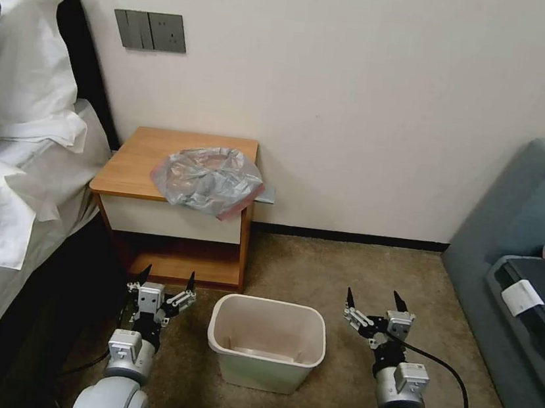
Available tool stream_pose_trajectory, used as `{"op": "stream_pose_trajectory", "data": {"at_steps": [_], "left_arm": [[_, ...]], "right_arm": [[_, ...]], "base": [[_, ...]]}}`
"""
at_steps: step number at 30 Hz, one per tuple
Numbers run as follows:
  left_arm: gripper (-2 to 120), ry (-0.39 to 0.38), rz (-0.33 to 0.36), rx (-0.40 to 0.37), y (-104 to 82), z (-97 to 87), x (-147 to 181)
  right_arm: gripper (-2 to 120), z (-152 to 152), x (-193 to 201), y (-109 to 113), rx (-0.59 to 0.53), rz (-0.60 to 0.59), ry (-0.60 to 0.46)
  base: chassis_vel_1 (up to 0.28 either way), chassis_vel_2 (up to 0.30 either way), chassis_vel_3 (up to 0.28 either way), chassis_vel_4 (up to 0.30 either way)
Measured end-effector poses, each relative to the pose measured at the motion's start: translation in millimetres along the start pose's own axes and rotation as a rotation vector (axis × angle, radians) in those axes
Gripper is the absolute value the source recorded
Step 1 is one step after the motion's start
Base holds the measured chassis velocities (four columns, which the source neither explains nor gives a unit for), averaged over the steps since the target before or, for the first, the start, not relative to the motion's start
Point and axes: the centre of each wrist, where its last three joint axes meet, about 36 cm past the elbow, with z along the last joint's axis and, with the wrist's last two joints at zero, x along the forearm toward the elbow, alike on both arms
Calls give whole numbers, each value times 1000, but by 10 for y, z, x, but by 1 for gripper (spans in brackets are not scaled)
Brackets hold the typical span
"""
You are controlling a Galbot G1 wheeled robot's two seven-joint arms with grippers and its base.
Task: Pick up the garbage bag from the table and place it over the trash can.
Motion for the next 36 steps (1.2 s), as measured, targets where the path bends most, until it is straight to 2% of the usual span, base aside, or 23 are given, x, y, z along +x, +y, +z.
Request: {"op": "stream_pose_trajectory", "data": {"at_steps": [31, 33, 34, 36], "left_arm": [[100, -9, -6, 9, 31, -19, 6], [100, -69, -33, 39, 178, -154, 37], [100, -69, -33, 39, 178, -154, 37], [100, -147, -66, 76, 350, -327, 86]], "right_arm": [[100, -19, 22, -1, -1, 1, -3], [100, -146, 131, -15, -10, 13, -27], [100, -146, 131, -15, -10, 13, -27], [100, -314, 275, -32, -22, 27, -61]], "base": [[0, 0, 0, 0], [0, 0, 0, 0], [0, 0, 0, 0], [0, 0, 0, 0]]}}
